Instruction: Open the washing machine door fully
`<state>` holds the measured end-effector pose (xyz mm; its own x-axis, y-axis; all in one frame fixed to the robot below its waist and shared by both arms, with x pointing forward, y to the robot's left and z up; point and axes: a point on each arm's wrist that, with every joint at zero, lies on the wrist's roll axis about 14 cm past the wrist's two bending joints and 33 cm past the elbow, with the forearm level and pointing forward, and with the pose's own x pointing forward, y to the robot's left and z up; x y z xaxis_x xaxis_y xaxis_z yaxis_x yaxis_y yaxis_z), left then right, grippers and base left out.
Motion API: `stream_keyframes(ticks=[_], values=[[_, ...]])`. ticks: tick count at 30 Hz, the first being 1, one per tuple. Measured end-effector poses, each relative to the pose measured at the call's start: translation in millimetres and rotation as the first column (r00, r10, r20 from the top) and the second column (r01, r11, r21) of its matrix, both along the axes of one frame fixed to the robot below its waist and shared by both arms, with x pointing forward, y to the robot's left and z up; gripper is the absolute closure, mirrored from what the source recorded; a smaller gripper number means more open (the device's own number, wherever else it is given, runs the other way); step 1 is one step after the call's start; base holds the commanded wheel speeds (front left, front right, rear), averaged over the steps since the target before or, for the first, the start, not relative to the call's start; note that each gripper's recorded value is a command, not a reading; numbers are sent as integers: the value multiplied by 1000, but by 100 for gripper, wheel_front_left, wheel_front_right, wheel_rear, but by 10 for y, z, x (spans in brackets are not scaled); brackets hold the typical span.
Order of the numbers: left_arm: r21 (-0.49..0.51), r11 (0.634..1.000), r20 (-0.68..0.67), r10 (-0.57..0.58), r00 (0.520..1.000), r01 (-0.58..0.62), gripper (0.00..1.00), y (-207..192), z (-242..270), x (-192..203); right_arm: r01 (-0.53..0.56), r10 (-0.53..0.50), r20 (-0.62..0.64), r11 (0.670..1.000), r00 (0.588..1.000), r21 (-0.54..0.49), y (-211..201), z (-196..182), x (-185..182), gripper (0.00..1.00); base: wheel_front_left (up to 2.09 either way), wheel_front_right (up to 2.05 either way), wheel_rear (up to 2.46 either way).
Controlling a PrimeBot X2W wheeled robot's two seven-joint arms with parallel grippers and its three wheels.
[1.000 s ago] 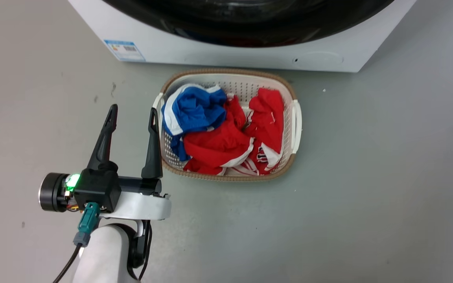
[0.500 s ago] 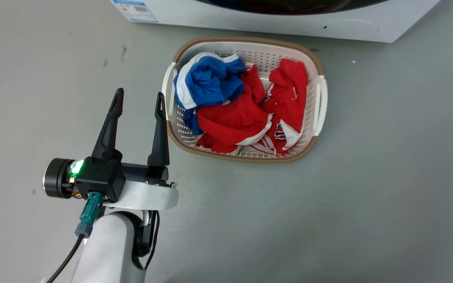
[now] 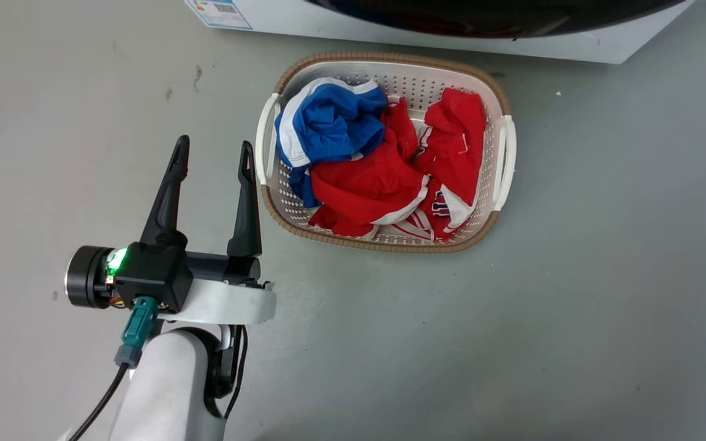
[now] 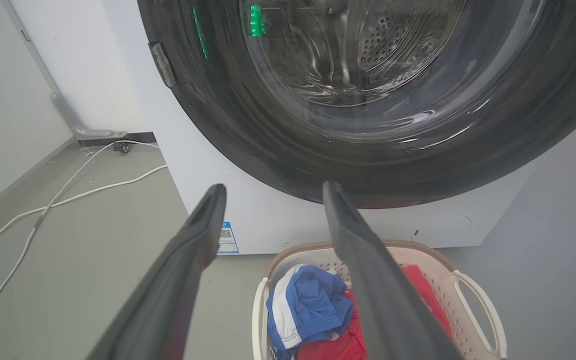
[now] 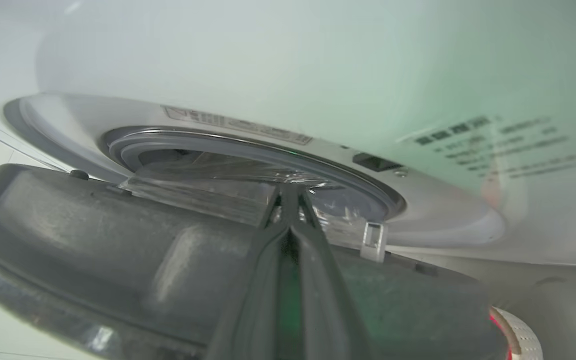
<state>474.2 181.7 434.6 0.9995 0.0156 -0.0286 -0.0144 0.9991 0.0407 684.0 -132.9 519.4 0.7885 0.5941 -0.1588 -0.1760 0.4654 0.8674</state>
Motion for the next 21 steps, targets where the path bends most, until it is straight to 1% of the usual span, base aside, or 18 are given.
stream_keyframes(ticks=[4, 8, 13, 18, 21], values=[[1, 1000, 7, -6, 1000, 6, 0, -22, 25, 8, -53, 53, -26, 999, 998, -4, 57, -41, -139, 100, 0, 0, 0], [-1, 1000, 19, -13, 1000, 13, 0, -39, 74, 17, -139, 138, -52, 990, 989, -19, 255, -111, -329, 100, 0, 0, 0], [1, 1000, 35, -22, 999, 22, 0, -65, 146, 0, -184, 182, -52, 982, 982, -42, 289, -74, -522, 100, 0, 0, 0], [2, 1000, 48, -30, 998, 30, 0, -83, 220, -31, -252, 248, -58, 965, 967, -72, 372, -58, -776, 100, 0, 0, 0], [-1, 1000, 47, -31, 998, 31, 0, -92, 235, -69, -291, 287, -60, 954, 956, -70, 454, -58, -932, 100, 0, 0, 0]])
